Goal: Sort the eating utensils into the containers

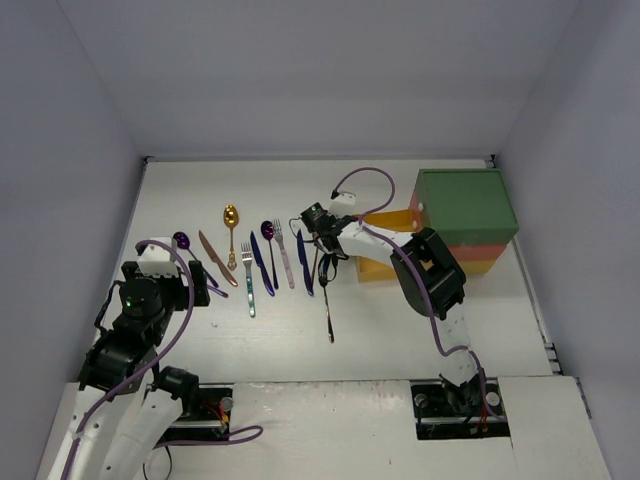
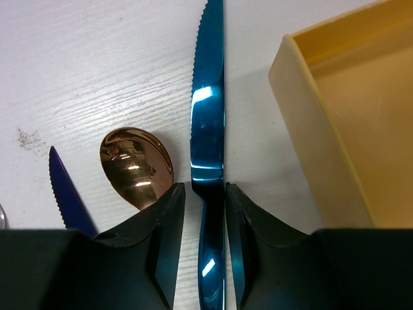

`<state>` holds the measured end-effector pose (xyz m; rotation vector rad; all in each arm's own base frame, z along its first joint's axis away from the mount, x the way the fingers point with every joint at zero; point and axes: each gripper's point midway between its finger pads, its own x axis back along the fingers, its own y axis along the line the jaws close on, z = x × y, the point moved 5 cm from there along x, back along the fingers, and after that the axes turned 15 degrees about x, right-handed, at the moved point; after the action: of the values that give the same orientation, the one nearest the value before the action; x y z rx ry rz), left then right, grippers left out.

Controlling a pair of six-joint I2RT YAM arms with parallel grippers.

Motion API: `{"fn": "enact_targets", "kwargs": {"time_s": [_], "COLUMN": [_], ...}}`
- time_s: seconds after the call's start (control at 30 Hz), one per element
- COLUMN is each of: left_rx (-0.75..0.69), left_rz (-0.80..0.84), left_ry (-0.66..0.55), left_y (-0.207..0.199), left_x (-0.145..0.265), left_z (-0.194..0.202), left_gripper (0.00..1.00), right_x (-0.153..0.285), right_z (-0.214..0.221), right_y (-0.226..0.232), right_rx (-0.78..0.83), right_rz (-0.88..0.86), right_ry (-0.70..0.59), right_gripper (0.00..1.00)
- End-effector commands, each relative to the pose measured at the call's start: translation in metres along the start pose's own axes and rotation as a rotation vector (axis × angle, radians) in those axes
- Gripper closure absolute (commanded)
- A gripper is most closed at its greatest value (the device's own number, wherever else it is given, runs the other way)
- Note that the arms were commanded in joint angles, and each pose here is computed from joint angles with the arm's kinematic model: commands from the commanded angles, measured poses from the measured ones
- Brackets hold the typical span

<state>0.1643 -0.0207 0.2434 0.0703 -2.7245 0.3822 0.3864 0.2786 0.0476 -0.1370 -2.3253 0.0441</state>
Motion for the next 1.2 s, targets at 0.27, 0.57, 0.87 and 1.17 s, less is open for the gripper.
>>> {"fn": "enact_targets", "kwargs": {"time_s": [0.27, 0.57, 0.87, 1.17], "left_rx": [0.020, 0.021, 0.024, 0.024], "left_rz": [0.035, 0.038, 0.043, 0.041], "left_ry": [-0.066, -0.072, -0.080, -0.080], "left_y": [-0.008, -0.008, -0.008, -0.007], "left_x": [-0.002, -0.001, 0.001, 0.001], "left_z": [-0.015, -0.015, -0.016, -0.015], "left_gripper": [0.10, 0.09, 0.10, 0.09], "right_x": [0.001, 0.002, 0.000, 0.004], "right_z": [0.058, 0.062, 0.071, 0.059], "right_y": [-0.029, -0.024, -0.007, 0.000], "right_rx": [0.114, 0.162, 0.182, 0.200], "right_rz": [0.118, 0.100, -0.001, -0.030], "right_ry": [0.228, 0.273, 0.350, 0.321], "right_gripper": [0.73, 0.74, 0.77, 1.00]}}
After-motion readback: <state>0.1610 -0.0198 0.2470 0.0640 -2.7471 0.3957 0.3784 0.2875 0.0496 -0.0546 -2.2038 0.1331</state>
